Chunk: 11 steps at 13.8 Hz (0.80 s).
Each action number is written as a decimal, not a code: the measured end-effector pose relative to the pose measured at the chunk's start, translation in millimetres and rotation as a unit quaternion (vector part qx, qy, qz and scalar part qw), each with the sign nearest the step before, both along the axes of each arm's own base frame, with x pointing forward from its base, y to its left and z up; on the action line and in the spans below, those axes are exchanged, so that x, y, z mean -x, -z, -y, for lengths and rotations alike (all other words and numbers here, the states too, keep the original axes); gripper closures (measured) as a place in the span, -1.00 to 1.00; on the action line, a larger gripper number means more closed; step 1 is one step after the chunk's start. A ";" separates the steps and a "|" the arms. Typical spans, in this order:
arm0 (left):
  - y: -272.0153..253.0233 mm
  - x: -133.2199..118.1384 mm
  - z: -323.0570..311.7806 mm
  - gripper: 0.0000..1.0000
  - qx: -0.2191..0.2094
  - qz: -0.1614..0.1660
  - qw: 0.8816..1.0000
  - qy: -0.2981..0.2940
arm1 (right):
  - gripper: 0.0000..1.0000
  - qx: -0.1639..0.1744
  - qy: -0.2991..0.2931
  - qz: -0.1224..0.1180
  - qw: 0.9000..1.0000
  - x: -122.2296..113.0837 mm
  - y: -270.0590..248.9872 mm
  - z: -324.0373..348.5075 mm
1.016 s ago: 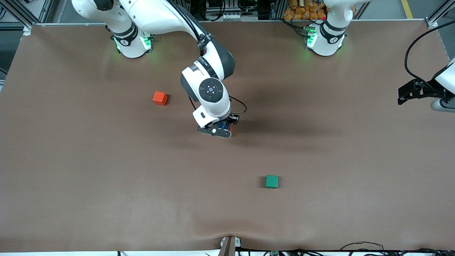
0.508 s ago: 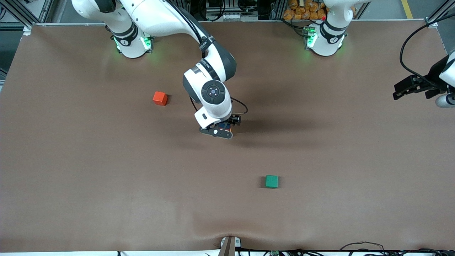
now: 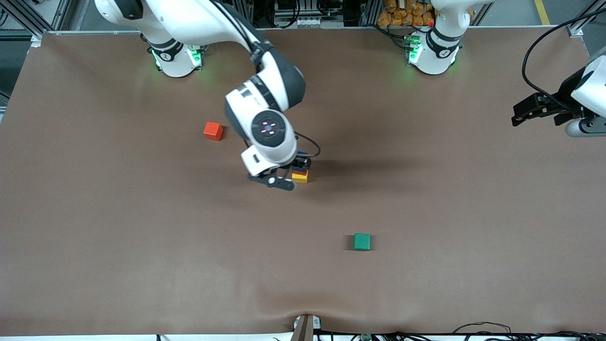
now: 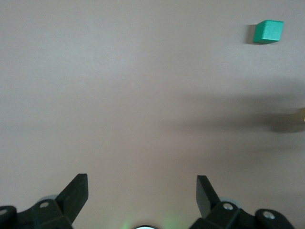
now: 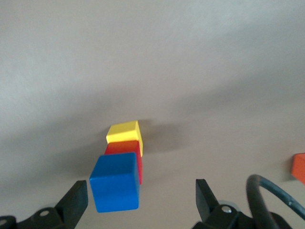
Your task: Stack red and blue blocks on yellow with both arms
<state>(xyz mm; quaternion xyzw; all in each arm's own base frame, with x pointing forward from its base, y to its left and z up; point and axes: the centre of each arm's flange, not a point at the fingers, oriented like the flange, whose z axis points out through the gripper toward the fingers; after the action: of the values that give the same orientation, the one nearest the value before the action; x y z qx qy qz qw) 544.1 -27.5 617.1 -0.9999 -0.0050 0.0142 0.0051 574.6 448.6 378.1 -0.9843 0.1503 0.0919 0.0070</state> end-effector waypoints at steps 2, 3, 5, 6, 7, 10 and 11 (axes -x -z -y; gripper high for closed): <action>0.4 0.4 0.6 -1.00 0.001 -0.002 1.000 0.000 | -1.00 -0.013 0.020 0.015 1.000 -17.1 -37.2 26.8; 0.9 0.6 0.6 -1.00 0.001 -0.003 1.000 0.000 | -1.00 -0.017 0.029 0.019 0.999 -21.7 -60.1 42.2; 1.4 0.9 0.8 -1.00 0.001 -0.004 1.000 0.000 | -1.00 -0.021 0.056 0.017 0.998 -32.3 -105.1 89.3; 1.0 1.2 1.0 -1.00 0.001 -0.004 1.000 0.001 | -1.00 -0.023 0.069 0.016 0.997 -38.1 -126.0 117.9; -0.2 1.8 1.1 -1.00 0.000 -0.003 1.000 0.001 | -1.00 -0.025 0.075 0.013 0.997 -43.3 -144.6 149.6; -7.8 6.9 9.2 -1.00 -0.010 0.004 1.000 0.009 | -1.00 -0.041 0.062 0.007 0.997 -57.8 -183.5 255.8; -10.3 9.3 11.9 -1.00 -0.012 0.006 1.000 0.011 | -1.00 -0.047 0.061 0.008 0.997 -61.6 -192.5 291.5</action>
<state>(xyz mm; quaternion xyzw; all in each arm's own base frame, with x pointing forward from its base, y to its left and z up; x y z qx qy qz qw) 534.8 -39.4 627.4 -0.9998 0.0057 0.0078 0.0172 636.2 157.1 570.6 -0.9727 0.2051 0.0901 0.0600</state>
